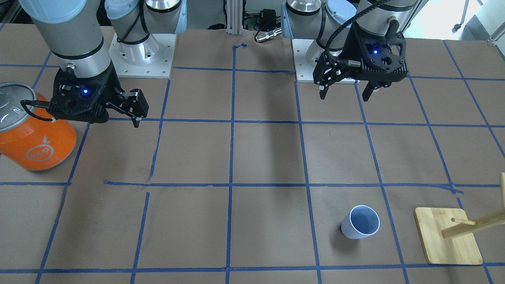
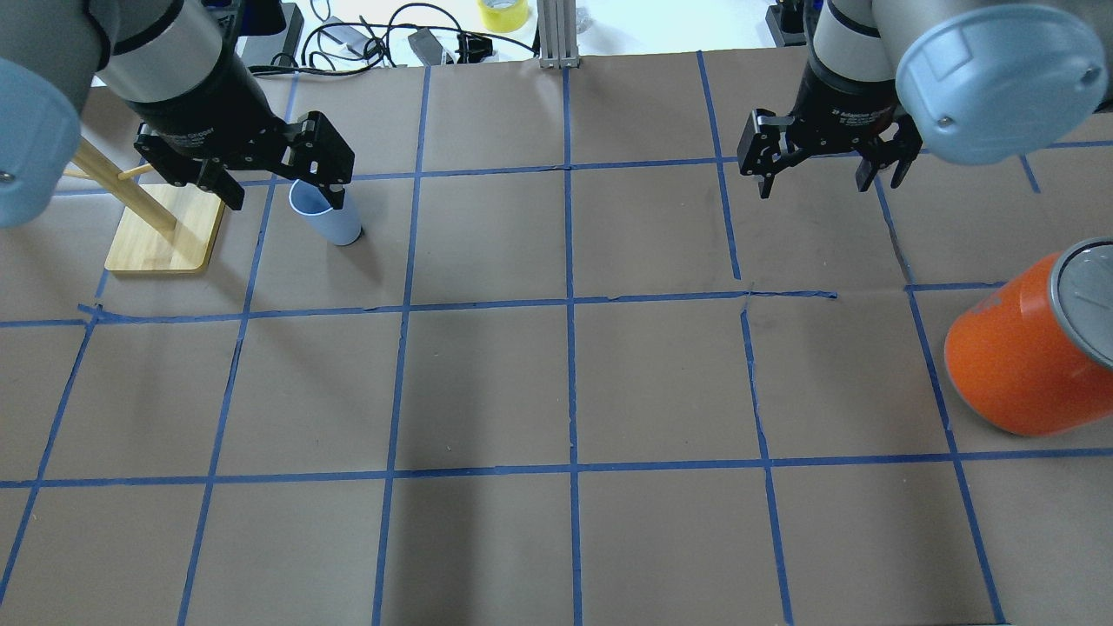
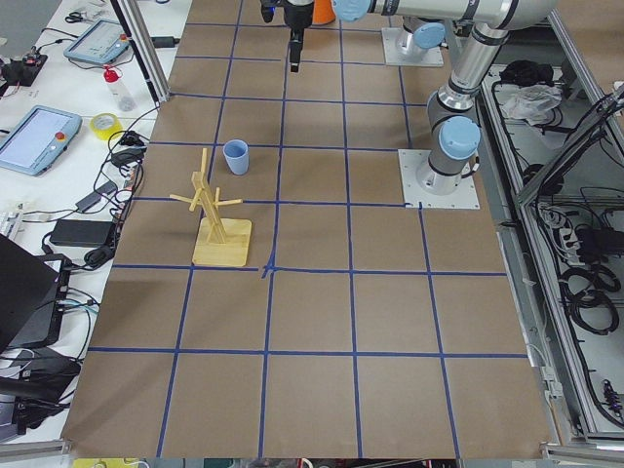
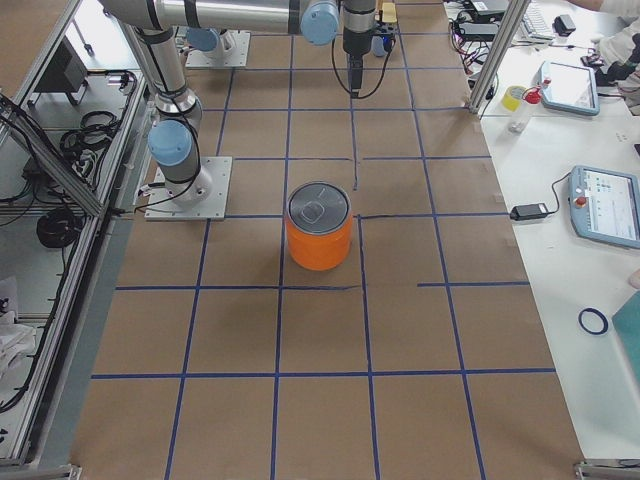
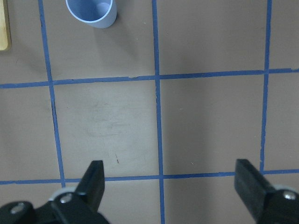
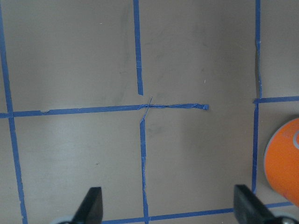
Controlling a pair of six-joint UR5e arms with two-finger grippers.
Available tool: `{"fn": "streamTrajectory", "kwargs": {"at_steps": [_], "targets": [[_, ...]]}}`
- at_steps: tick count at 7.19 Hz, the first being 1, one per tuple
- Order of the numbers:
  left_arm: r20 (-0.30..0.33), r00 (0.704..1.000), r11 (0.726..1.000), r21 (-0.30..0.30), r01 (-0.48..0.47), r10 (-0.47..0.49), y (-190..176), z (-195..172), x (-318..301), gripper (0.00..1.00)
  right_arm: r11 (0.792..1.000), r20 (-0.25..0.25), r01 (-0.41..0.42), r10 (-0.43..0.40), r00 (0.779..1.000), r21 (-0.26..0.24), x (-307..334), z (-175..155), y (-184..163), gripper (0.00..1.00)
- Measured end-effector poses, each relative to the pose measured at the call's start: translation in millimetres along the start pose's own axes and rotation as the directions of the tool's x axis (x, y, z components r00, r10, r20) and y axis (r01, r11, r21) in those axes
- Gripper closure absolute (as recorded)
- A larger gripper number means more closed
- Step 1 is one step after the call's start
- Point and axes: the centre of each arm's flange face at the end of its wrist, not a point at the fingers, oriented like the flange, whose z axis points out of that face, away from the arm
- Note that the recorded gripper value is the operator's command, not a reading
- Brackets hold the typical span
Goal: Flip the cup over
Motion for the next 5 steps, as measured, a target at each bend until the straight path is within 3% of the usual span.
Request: {"fn": "streamTrajectory", "kwargs": {"at_steps": [5], "targets": [[0.0,1.0,1.0,0.004,0.0,0.0,0.6,-2.4,-0.2,0.0,1.0,0.0,0.0,0.0,1.0,0.0,-0.3,0.0,0.1,0.0]]}}
